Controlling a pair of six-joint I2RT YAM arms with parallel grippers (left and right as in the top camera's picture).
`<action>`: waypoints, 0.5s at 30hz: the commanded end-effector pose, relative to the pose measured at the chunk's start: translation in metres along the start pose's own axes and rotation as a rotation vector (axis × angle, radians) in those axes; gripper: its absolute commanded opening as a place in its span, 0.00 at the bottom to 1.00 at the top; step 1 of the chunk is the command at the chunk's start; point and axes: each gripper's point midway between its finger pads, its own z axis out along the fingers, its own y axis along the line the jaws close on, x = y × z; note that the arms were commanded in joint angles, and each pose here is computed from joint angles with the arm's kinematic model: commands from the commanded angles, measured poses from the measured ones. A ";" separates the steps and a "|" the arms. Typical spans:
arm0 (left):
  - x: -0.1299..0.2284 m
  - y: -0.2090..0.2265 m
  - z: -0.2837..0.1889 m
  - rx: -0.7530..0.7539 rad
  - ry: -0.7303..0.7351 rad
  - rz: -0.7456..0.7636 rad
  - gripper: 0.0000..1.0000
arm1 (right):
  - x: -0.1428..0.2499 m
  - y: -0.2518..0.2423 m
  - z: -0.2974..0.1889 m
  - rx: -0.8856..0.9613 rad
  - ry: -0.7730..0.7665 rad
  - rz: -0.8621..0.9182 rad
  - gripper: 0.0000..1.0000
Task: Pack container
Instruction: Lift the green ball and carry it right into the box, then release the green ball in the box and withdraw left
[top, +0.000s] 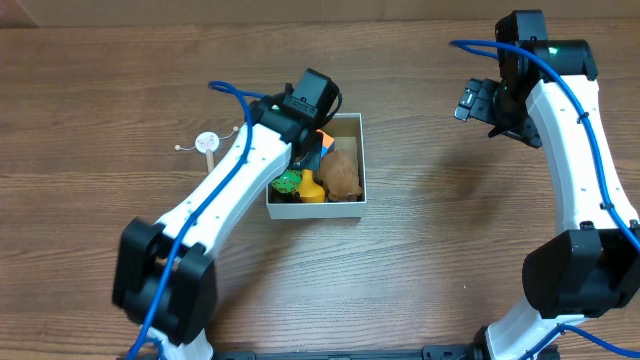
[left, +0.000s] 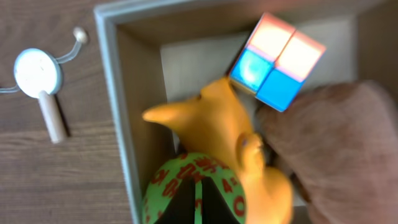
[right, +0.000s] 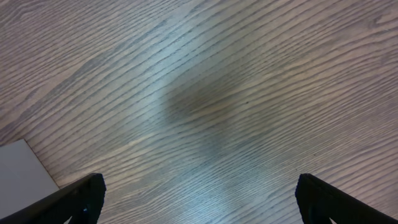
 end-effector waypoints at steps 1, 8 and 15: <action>0.022 0.001 0.018 -0.026 0.106 0.004 0.04 | -0.006 0.001 -0.015 -0.024 -0.045 0.008 1.00; 0.047 0.012 0.011 -0.071 0.206 -0.010 0.04 | -0.006 0.001 -0.015 -0.024 -0.045 0.008 1.00; 0.044 0.009 0.014 -0.059 0.187 -0.022 0.04 | -0.006 0.001 -0.015 -0.024 -0.045 0.008 1.00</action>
